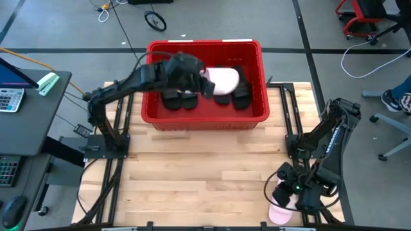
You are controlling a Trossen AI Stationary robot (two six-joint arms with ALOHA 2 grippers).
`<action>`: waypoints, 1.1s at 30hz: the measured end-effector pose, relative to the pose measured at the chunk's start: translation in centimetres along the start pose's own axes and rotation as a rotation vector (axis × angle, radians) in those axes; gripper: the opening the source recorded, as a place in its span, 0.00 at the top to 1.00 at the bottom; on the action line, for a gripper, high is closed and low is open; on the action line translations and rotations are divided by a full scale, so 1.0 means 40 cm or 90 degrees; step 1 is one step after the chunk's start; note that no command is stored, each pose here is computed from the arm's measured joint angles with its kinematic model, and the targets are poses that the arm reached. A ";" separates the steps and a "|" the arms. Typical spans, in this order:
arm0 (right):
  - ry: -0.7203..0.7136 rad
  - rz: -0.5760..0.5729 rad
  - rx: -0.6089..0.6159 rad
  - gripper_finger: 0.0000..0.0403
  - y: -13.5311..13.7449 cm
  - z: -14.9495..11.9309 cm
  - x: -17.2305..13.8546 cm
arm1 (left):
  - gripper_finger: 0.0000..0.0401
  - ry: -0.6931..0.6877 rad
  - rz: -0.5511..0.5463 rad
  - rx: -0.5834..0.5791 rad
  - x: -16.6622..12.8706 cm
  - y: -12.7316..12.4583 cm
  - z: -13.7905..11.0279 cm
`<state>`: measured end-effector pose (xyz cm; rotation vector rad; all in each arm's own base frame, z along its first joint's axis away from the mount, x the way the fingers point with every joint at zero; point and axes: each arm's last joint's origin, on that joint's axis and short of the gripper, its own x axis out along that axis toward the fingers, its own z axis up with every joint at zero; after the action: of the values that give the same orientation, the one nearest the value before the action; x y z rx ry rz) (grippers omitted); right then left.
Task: Pick and place slides into bin
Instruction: Put the pink slide into the red bin
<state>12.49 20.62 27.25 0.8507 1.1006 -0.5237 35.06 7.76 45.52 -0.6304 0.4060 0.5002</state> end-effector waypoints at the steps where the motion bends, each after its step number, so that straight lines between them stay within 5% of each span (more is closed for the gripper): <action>1: -0.011 0.002 0.006 0.81 0.002 0.006 0.002 | 0.97 0.009 0.012 -0.010 0.017 0.031 0.010; 7: -0.048 0.005 0.061 0.81 0.016 0.047 0.014 | 0.97 0.124 0.069 -0.141 0.178 0.198 -0.058; 15: -0.064 -0.008 0.049 0.81 0.025 0.087 0.026 | 0.97 0.122 -0.018 -0.282 0.321 0.271 -0.220; 24: -0.066 -0.007 0.048 0.81 0.029 0.096 0.029 | 0.97 0.228 0.091 -0.320 0.347 0.369 -0.366; 33: -0.057 0.017 0.051 0.81 0.037 0.089 0.027 | 0.94 0.330 0.198 -0.321 0.323 0.420 -0.413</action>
<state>15.97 18.66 27.43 0.9030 0.9909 -0.5814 32.77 12.93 19.25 -1.2025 0.8906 0.7457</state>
